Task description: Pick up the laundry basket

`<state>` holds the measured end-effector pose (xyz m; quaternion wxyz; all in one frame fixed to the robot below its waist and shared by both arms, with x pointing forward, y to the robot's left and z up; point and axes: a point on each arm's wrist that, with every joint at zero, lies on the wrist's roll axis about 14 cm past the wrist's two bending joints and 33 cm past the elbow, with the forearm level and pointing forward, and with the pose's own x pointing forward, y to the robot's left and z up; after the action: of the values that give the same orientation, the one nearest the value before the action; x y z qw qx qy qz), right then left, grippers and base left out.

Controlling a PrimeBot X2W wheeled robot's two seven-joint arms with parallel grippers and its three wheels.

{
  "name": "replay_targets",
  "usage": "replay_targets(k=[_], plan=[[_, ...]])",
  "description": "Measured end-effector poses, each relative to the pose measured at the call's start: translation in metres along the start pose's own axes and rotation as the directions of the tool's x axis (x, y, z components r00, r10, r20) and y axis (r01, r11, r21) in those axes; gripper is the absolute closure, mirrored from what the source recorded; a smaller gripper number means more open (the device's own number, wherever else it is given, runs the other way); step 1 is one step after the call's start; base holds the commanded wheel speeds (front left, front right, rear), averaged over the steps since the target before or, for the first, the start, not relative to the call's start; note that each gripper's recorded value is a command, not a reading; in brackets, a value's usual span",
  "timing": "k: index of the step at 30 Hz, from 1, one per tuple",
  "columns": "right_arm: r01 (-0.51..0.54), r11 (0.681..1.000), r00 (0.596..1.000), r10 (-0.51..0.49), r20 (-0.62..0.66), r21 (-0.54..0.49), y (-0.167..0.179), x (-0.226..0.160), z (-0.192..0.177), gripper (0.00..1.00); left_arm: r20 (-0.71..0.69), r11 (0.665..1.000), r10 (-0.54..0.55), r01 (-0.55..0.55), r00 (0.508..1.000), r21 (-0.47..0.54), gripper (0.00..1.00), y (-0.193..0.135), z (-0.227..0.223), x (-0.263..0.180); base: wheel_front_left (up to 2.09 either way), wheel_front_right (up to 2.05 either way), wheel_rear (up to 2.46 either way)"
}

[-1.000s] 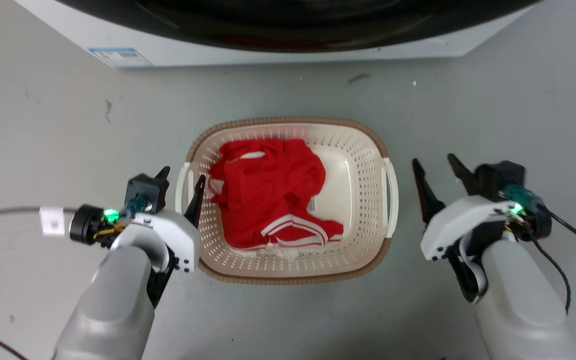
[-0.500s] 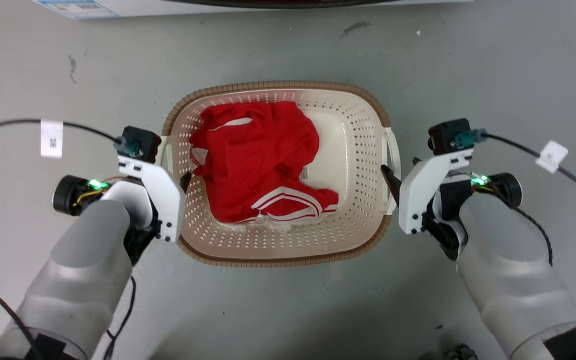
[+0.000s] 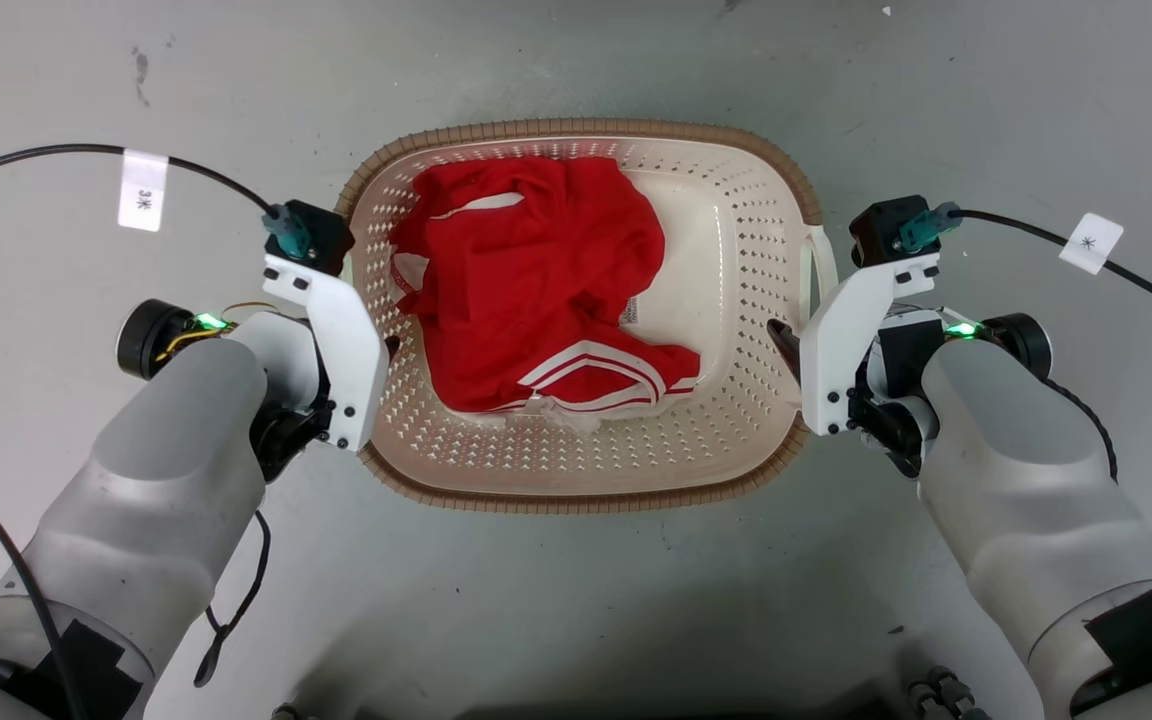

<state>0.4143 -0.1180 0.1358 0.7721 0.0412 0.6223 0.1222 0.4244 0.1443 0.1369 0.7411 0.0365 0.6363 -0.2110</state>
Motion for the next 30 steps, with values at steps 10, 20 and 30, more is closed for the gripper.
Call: replay_targets(k=[10,20,30], plan=[[-0.014,1.000,1.000,0.014,0.000,0.002,0.004,0.008,-0.001,0.00,-0.008,1.000,-0.017,0.017,1.000,0.001,0.00,-0.002,-0.004,0.005,0.00,0.00,0.00],[-0.020,1.000,0.999,0.020,-0.027,-0.011,0.008,0.013,-0.005,1.00,-0.034,0.998,-0.053,0.052,0.998,-0.036,1.00,-0.010,-0.009,0.006,0.00,0.00,0.00],[-0.009,0.999,0.998,0.005,-0.065,-0.050,0.008,-0.002,-0.004,1.00,-0.056,0.997,-0.078,0.076,0.995,-0.024,1.00,-0.020,-0.011,-0.008,0.00,0.00,0.00]])
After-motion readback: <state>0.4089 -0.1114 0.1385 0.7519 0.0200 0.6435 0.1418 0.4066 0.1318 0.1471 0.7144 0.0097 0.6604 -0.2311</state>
